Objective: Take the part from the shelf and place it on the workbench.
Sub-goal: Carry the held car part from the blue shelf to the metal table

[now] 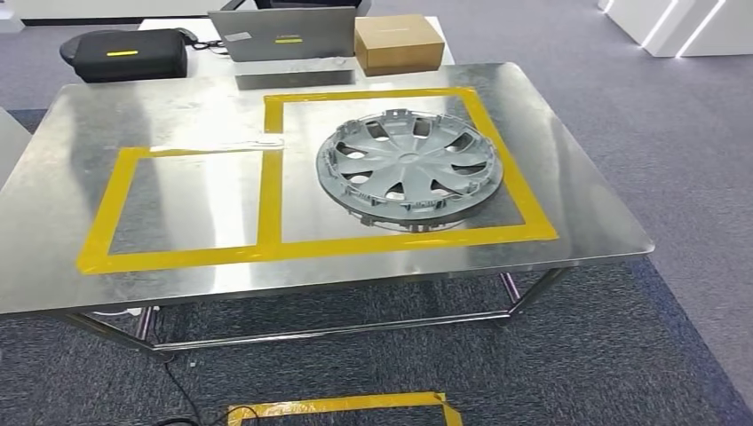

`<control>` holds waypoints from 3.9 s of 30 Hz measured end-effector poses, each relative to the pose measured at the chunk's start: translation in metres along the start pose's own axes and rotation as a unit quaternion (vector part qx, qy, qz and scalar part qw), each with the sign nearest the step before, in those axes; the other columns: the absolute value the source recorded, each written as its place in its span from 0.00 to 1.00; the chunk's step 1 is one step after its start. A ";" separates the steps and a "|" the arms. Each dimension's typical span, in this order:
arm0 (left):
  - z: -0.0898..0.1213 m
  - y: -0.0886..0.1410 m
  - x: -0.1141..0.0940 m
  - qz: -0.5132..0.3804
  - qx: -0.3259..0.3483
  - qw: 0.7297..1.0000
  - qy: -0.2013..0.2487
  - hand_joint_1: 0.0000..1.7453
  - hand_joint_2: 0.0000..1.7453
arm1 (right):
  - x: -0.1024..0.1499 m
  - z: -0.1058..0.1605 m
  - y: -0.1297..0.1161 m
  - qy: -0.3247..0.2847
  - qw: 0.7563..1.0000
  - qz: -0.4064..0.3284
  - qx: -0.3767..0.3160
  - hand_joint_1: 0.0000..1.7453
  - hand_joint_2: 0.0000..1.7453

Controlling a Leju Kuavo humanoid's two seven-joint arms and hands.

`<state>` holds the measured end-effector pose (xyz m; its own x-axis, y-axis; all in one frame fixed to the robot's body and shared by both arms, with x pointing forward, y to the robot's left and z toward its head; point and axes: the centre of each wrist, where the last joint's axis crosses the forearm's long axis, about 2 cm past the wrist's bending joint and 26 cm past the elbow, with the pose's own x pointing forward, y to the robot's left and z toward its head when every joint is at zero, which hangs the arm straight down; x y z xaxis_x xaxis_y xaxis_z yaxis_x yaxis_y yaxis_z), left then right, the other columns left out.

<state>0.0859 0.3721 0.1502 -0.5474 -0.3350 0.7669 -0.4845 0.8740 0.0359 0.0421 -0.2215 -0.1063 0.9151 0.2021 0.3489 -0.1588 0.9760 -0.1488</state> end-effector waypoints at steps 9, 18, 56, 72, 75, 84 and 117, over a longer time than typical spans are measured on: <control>0.001 0.003 0.001 -0.002 0.013 1.000 0.000 1.00 1.00 | -0.003 0.001 0.000 0.003 1.000 -0.001 0.000 0.00 1.00; 0.002 0.004 0.001 -0.003 0.014 1.000 0.000 1.00 1.00 | -0.002 0.001 0.000 0.002 1.000 -0.004 -0.001 0.00 1.00; -0.005 0.038 -0.001 -0.037 0.028 0.999 0.008 1.00 1.00 | 0.001 0.000 0.000 -0.001 1.000 0.000 0.003 0.00 1.00; -0.019 0.069 -0.021 -0.073 0.108 0.989 0.072 1.00 1.00 | 0.003 -0.001 0.000 -0.004 1.000 0.011 0.004 0.00 1.00; -0.024 0.079 -0.026 -0.094 0.092 0.989 0.067 1.00 1.00 | 0.004 -0.001 -0.001 -0.006 1.000 0.012 0.006 0.00 1.00; -0.039 0.101 -0.047 -0.120 0.071 0.988 0.064 1.00 1.00 | 0.004 -0.002 -0.003 -0.008 1.000 0.021 0.011 0.00 1.00; -0.049 0.122 -0.072 -0.113 0.048 0.990 0.067 1.00 1.00 | 0.004 -0.003 -0.007 -0.007 0.999 0.029 0.012 0.00 1.00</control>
<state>0.0993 0.5201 0.1306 -0.3257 -0.4626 0.8246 -0.6505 0.7426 0.1597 0.0475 -0.2280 -0.1066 0.8986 0.2591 0.3542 -0.2199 0.9643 -0.1476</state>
